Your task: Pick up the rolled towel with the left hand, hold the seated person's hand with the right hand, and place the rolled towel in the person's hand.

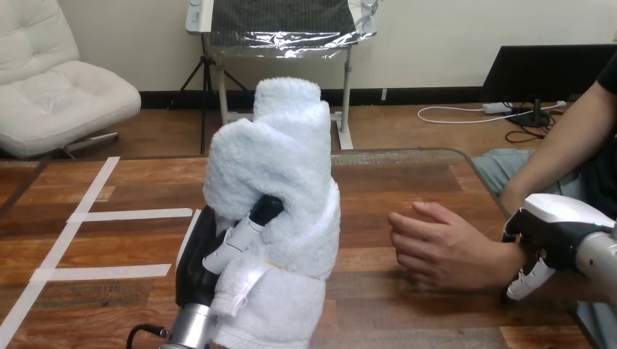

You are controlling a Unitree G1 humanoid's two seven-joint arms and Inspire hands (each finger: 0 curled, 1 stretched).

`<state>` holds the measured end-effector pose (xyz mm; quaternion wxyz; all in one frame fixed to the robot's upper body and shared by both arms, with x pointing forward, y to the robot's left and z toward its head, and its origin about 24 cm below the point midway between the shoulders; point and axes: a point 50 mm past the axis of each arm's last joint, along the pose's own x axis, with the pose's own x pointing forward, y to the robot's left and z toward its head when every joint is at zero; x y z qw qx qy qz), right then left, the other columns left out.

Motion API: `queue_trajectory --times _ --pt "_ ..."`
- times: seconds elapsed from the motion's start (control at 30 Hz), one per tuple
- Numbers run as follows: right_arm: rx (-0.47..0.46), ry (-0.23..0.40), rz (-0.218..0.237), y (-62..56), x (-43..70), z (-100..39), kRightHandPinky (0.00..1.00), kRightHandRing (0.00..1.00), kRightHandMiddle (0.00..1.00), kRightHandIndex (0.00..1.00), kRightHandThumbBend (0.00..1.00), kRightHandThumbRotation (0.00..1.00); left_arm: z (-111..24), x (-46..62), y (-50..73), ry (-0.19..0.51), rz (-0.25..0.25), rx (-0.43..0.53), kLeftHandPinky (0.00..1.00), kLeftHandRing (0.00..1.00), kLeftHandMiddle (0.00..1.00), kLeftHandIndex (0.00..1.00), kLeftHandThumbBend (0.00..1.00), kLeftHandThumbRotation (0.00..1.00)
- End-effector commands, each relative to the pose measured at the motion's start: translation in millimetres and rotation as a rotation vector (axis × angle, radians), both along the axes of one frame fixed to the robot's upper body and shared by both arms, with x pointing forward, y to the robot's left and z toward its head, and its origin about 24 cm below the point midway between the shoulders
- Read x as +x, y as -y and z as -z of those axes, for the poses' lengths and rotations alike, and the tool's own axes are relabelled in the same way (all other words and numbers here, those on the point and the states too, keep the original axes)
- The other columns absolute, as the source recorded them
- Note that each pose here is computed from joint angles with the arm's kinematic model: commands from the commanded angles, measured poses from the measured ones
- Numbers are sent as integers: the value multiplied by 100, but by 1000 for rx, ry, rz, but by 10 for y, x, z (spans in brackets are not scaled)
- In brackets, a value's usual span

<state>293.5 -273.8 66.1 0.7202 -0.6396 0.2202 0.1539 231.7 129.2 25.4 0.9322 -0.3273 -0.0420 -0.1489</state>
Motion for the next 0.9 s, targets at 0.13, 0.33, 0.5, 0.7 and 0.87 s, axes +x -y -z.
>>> queue_trajectory --times 0.13,0.33,0.5,0.7,0.87 --pt "18 94 -33 -12 44 -206 40 47 54 55 74 0 -120 176 90 48 -24 -19 22 28 35 46 72 5" --pt "25 118 -39 -13 38 -263 43 50 56 55 74 0 -81 217 84 25 -22 9 22 29 36 47 72 5" --pt "27 141 -46 -17 41 -305 42 49 55 54 75 0 -41 265 73 16 -15 38 22 29 37 48 72 6" --pt "33 180 -65 -18 36 -368 41 48 54 54 77 0 8 332 61 -7 -10 82 23 30 37 48 73 8" --pt "42 214 -66 -20 33 -422 38 46 52 53 78 0 47 398 48 -26 -11 117 23 30 38 48 75 9"
